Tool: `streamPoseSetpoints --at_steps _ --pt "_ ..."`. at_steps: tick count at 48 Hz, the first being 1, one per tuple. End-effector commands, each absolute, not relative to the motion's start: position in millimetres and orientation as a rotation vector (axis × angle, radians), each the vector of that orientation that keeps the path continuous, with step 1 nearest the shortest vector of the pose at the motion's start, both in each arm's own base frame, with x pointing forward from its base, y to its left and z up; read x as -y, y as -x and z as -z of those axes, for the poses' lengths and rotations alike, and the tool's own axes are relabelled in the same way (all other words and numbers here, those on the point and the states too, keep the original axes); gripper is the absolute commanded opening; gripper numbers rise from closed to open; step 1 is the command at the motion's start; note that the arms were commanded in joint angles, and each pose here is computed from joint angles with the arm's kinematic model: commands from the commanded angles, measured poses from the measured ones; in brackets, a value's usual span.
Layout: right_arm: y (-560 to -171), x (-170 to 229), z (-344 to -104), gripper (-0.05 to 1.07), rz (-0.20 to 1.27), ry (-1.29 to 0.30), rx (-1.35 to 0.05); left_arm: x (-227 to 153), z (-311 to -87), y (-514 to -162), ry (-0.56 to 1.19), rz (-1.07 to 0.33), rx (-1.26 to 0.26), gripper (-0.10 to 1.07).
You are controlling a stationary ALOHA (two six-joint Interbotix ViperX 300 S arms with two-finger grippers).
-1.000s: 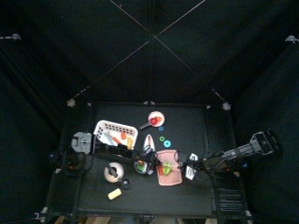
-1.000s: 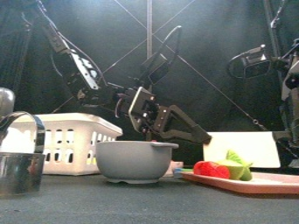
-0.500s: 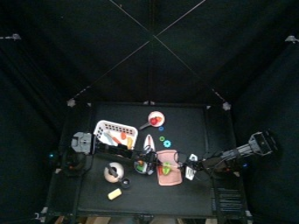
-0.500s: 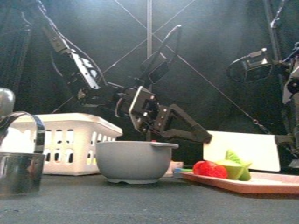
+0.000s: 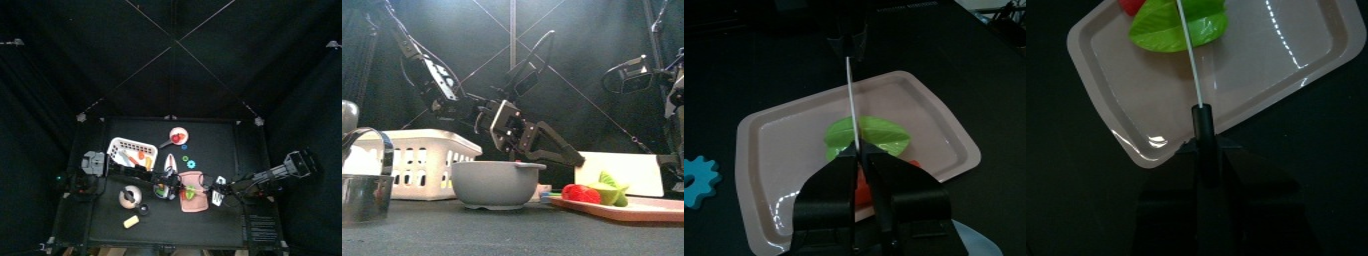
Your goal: Cut starfruit
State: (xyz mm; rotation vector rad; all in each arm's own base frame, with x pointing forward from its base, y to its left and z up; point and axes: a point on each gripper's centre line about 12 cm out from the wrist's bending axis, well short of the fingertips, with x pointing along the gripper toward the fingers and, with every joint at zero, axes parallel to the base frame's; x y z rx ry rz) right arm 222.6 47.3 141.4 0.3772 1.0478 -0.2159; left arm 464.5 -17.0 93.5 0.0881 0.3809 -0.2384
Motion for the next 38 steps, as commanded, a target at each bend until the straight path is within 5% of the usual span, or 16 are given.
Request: streamPoseSetpoints --at_steps 1,18,38 --pt "-226 -46 -156 0.40 0.220 -0.382 -1.018 22 -97 -465 -0.089 0.240 -0.386 0.50" --pt "-222 -44 -171 0.40 0.216 -0.395 -0.978 22 -96 -465 -0.095 0.231 -0.414 0.50" --pt "-219 -45 -159 0.40 0.212 -0.395 -0.997 20 -100 -474 -0.082 0.198 -0.430 0.44"
